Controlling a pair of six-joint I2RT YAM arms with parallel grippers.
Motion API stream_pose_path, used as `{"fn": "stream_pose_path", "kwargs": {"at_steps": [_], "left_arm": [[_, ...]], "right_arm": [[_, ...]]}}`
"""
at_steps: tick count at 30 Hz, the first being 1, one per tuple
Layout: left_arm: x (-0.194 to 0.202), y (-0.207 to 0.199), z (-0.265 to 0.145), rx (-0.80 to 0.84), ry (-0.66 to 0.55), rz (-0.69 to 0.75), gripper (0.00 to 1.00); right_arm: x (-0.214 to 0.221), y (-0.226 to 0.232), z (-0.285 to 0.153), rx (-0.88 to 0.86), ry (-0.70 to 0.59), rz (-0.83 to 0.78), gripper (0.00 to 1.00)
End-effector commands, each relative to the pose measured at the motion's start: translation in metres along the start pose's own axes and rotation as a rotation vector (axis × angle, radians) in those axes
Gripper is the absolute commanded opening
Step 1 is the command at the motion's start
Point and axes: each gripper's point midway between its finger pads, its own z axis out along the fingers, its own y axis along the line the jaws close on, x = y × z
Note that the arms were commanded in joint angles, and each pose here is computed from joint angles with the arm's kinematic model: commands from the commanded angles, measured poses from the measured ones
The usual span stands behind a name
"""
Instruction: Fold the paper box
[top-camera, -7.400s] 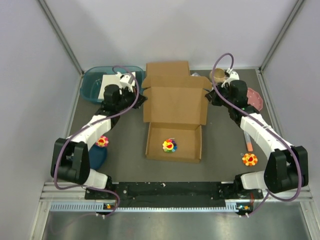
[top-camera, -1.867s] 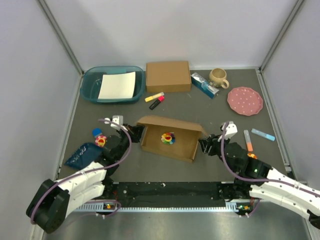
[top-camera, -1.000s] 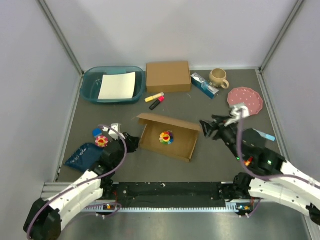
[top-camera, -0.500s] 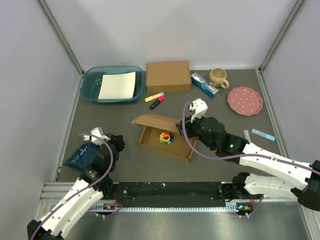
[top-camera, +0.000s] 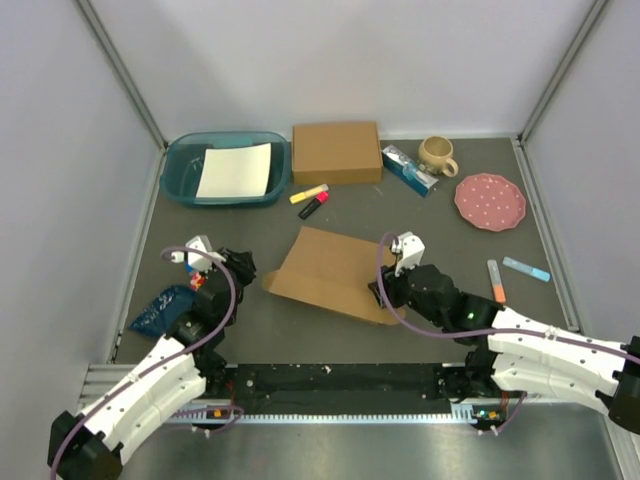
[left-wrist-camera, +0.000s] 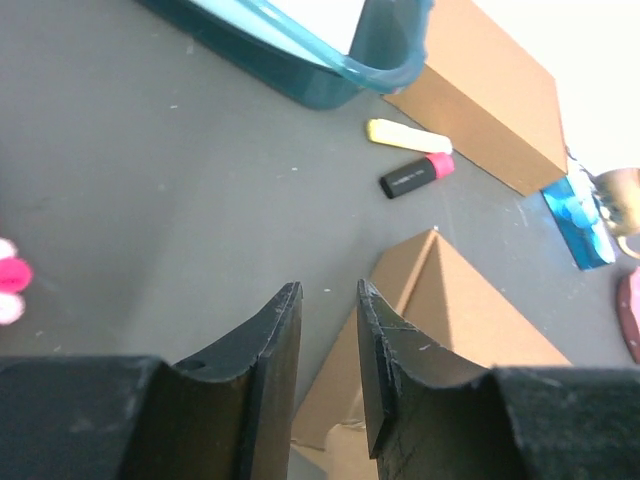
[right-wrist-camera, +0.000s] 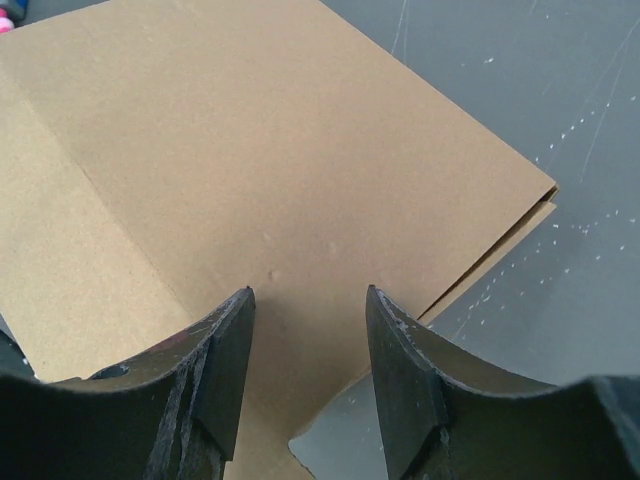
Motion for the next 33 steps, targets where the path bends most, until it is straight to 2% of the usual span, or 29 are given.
{"fn": "stream_pose_path", "kwargs": {"at_steps": [1, 6, 11, 14, 17, 19, 22, 28, 33], "left_arm": [[-0.025, -0.054, 0.0, 0.177, -0.024, -0.038, 0.35], [-0.005, -0.078, -0.001, 0.308, 0.056, -0.01, 0.36], [0.006, -0.093, -0.001, 0.394, 0.092, -0.004, 0.38], [0.018, -0.107, -0.001, 0.443, 0.162, 0.015, 0.38], [0.045, -0.109, 0.0, 0.441, 0.295, 0.027, 0.35], [0.062, -0.109, -0.003, 0.452, 0.365, 0.004, 0.28], [0.078, -0.104, -0.006, 0.457, 0.415, -0.05, 0.21], [0.084, -0.098, -0.01, 0.444, 0.433, -0.118, 0.07], [0.084, -0.095, -0.011, 0.444, 0.428, -0.135, 0.07]], "right_arm": [[0.005, 0.0, -0.005, -0.017, 0.002, 0.052, 0.49], [0.027, -0.004, -0.006, -0.011, 0.055, 0.059, 0.49], [0.03, -0.006, -0.007, -0.006, 0.055, 0.07, 0.5], [0.03, -0.007, -0.008, -0.001, 0.054, 0.069, 0.5], [0.029, -0.007, -0.008, 0.0, 0.052, 0.072, 0.5], [0.028, -0.007, -0.008, 0.0, 0.049, 0.075, 0.5], [0.027, -0.007, -0.007, 0.001, 0.047, 0.077, 0.5], [0.028, -0.005, -0.006, -0.001, 0.053, 0.077, 0.5], [0.032, -0.004, -0.003, -0.005, 0.063, 0.087, 0.5]]}}
